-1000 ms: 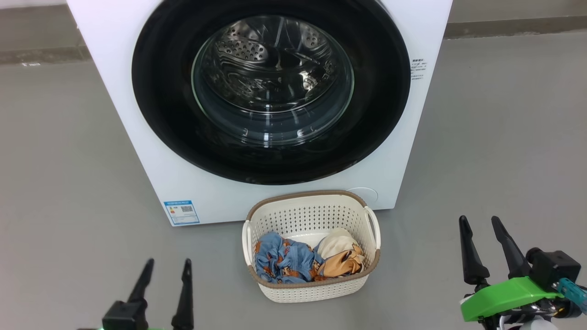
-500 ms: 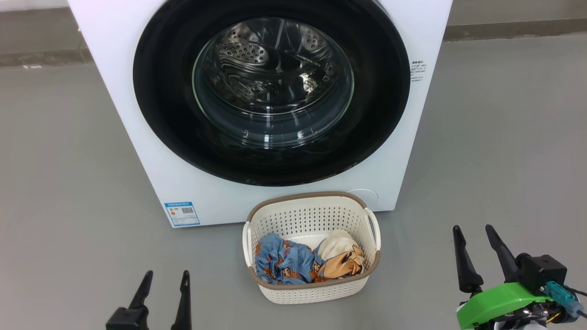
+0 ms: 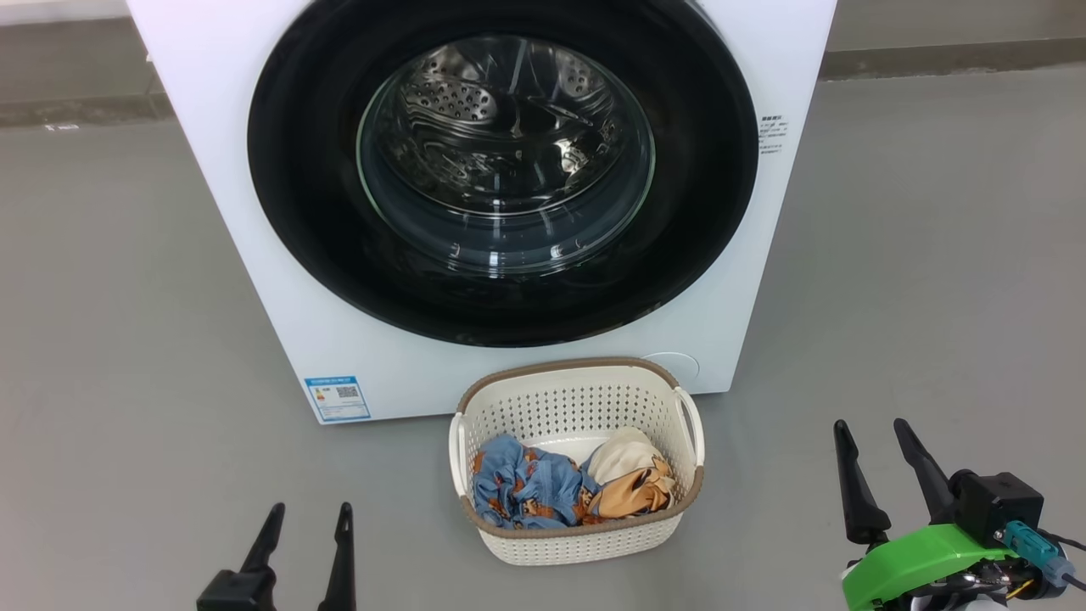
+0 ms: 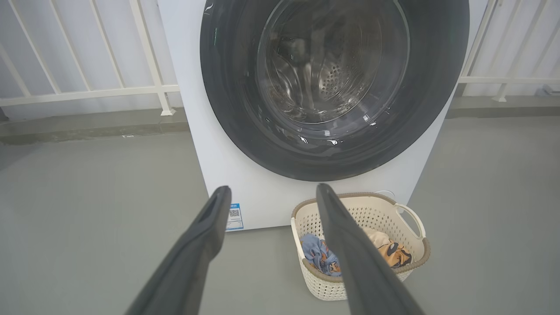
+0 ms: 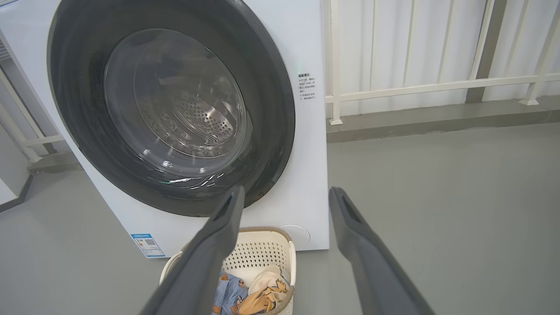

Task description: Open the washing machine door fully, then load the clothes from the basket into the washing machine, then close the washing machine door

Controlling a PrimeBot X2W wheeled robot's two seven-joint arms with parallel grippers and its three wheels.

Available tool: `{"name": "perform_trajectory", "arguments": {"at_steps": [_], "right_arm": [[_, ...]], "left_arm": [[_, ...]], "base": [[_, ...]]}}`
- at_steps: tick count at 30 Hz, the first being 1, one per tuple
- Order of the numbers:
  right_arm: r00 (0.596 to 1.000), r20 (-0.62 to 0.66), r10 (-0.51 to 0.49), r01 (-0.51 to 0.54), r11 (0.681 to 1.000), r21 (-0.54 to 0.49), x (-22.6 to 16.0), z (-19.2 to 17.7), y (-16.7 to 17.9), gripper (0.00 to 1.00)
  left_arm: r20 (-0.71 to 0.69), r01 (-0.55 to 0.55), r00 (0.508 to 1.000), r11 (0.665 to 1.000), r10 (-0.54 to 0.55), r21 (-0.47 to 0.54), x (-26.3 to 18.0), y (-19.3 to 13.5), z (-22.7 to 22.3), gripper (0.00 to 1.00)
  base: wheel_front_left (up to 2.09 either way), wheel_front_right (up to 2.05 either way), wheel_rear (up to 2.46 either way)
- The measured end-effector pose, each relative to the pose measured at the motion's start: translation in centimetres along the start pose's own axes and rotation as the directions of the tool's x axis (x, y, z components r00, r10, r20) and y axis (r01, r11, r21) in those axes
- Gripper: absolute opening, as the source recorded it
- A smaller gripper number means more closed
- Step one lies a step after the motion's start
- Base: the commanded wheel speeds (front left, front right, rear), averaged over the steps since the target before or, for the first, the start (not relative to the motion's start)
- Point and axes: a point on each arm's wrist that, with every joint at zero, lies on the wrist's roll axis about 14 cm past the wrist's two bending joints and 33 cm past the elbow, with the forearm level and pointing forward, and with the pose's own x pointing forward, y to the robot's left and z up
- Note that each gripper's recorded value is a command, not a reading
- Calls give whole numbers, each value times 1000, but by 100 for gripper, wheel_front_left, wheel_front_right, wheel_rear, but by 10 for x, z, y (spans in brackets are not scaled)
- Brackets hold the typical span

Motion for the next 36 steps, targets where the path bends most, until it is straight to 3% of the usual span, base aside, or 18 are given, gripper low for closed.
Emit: {"name": "perform_trajectory", "arguments": {"at_steps": [36], "right_arm": [[1000, -6, 20, -20, 999, -25, 0, -1, 5, 100]], "left_arm": [[-1, 25, 1000, 993, -25, -115, -2, -3, 0, 100]], "base": [[3, -1, -2]]}}
